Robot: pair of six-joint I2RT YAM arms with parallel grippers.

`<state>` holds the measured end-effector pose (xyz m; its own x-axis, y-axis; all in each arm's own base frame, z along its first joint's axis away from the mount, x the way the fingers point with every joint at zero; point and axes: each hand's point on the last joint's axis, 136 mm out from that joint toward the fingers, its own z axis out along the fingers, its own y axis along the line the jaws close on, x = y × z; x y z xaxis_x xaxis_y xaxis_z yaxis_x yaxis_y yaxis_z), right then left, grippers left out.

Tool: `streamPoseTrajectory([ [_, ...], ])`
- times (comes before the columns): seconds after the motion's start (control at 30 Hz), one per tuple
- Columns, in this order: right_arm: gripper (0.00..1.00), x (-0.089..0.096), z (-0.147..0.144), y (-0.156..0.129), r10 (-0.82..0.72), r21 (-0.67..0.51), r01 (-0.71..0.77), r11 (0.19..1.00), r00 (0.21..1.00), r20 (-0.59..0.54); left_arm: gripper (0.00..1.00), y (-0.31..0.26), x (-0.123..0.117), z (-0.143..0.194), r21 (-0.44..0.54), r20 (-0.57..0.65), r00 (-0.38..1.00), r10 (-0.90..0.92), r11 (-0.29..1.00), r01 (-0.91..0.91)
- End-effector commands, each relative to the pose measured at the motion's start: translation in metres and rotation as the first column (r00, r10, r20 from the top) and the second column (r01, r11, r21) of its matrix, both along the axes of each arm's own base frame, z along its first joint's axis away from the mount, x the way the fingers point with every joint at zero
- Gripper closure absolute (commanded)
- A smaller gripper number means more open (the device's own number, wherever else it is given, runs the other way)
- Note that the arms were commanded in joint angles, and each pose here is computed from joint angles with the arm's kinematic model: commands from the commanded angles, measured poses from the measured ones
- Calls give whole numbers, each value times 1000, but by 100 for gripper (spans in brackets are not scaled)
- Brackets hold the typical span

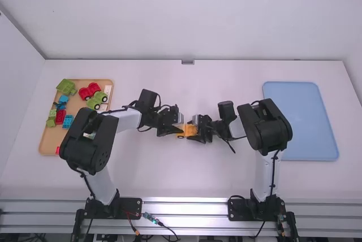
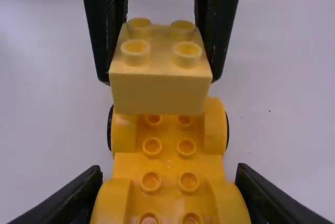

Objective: Assemble lego blocks to make yellow taxi

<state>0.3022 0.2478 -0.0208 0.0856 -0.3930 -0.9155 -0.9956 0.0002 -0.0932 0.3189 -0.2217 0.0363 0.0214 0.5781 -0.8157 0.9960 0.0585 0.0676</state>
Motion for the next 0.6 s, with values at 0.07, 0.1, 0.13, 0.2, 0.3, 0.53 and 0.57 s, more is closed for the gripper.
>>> streamPoseTrajectory([
  [0.07,39,-6,-5,0,11,4,-11,1000,1000,-28,98,-3,-7,0,-15,-25,1000,-11,1000,11],
  [0.1,40,-7,-5,0,12,4,-12,1000,999,-30,98,-2,-6,-1,-11,-24,1000,-9,1000,8],
  [0.13,41,-8,-6,0,12,2,-12,1000,999,-35,98,0,-5,-4,-1,-27,1000,0,1000,0],
  [0.2,41,-8,-7,-1,12,-2,-12,1000,999,-32,98,-2,-6,-8,3,-33,999,-4,1000,4],
  [0.3,41,-9,-7,-1,24,0,-24,1000,999,-22,98,0,-5,-11,2,-41,999,-1,1000,1],
  [0.53,41,-8,-7,-1,18,0,-18,1000,999,-28,98,-1,-6,-19,26,-42,999,1,1000,0],
  [0.57,41,-9,-7,0,20,0,-20,1000,999,-29,98,1,-4,-21,41,-40,999,12,999,-10],
])
